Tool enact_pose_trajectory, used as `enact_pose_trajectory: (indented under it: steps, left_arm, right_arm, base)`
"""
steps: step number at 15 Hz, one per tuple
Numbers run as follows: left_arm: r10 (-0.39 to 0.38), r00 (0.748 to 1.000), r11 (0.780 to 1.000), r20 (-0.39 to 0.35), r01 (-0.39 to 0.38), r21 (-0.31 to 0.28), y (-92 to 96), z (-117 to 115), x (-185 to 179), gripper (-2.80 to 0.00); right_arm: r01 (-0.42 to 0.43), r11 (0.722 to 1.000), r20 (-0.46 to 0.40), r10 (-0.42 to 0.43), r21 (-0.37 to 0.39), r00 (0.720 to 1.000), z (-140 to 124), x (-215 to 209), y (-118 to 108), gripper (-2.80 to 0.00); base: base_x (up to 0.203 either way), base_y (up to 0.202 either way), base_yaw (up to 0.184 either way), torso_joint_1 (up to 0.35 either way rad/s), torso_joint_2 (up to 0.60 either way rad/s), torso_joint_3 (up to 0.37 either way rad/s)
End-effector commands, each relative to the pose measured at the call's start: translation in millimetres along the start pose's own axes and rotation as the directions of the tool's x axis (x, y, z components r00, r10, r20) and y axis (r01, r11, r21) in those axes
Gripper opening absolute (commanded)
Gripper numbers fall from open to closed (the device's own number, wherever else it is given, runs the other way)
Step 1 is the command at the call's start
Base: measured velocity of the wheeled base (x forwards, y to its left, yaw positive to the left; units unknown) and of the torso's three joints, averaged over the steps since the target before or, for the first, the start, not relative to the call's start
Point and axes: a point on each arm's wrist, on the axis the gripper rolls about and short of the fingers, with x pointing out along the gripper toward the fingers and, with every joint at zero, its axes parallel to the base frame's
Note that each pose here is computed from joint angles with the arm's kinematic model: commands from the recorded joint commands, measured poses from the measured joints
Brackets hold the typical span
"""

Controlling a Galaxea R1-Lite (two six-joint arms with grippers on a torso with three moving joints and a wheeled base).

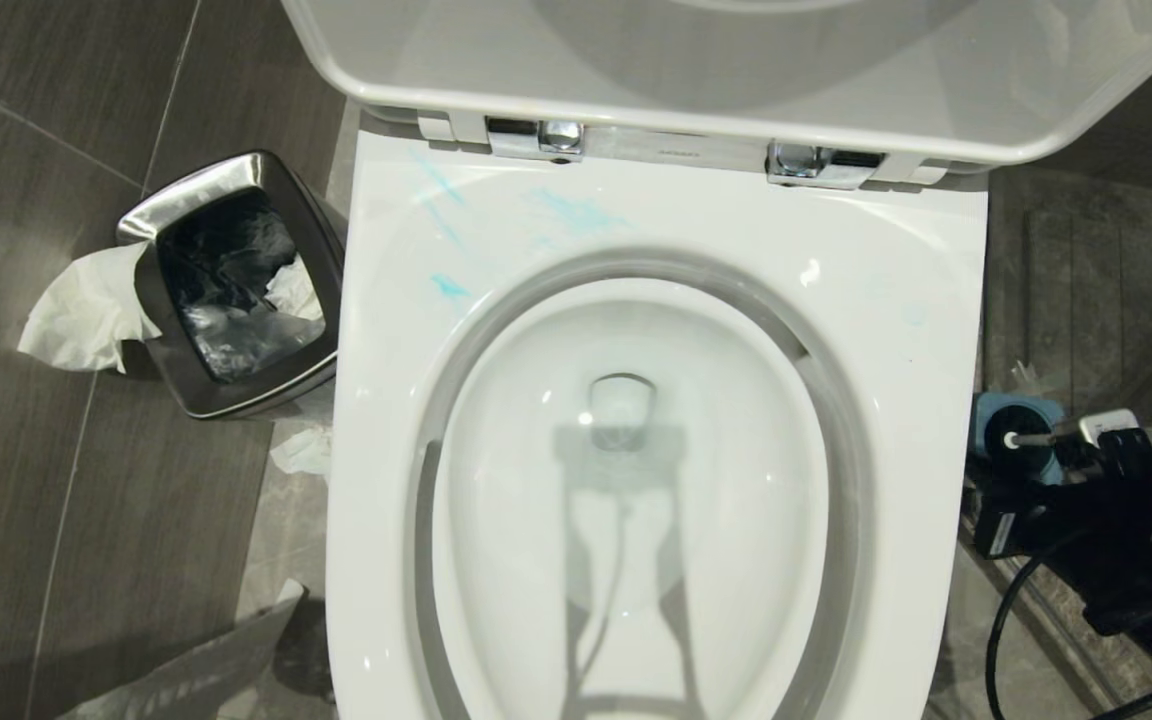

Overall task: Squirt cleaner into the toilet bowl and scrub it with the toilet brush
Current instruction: Pour in the cleaning agent

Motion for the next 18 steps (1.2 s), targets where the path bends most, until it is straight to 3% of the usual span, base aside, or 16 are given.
enact_pose_trajectory:
  steps: [1,3,4,11,18]
  left_arm:
    - [0.0,1.0,1.0,-0.002,0.0,0.001,0.0,0,0,-2.8]
    - [0.0,1.0,1.0,-0.002,0.0,0.001,0.0,0,0,-2.8]
    - [0.0,1.0,1.0,-0.002,0.0,0.001,0.0,0,0,-2.8]
    - [0.0,1.0,1.0,-0.002,0.0,0.001,0.0,0,0,-2.8]
    - [0.0,1.0,1.0,-0.002,0.0,0.001,0.0,0,0,-2.8]
  right_arm:
    - [-0.008,1.0,-0.014,0.008,0.012,1.0,-4,3,0,-2.8]
    - [-0.005,1.0,-0.017,0.006,0.012,1.0,-6,8,0,-2.8]
    - [-0.003,1.0,-0.013,0.004,0.013,1.0,-5,10,-1,0.0]
    - [-0.005,1.0,0.028,0.005,0.01,1.0,-11,66,-3,0.0]
    - [0.032,0.999,0.204,-0.023,-0.041,0.979,4,140,-9,0.0]
  base:
    - [0.0,0.0,0.0,0.0,0.0,0.0]
    - [0.0,0.0,0.0,0.0,0.0,0.0]
    - [0.0,0.0,0.0,0.0,0.0,0.0]
    - [0.0,0.0,0.0,0.0,0.0,0.0]
    - [0.0,0.0,0.0,0.0,0.0,0.0]
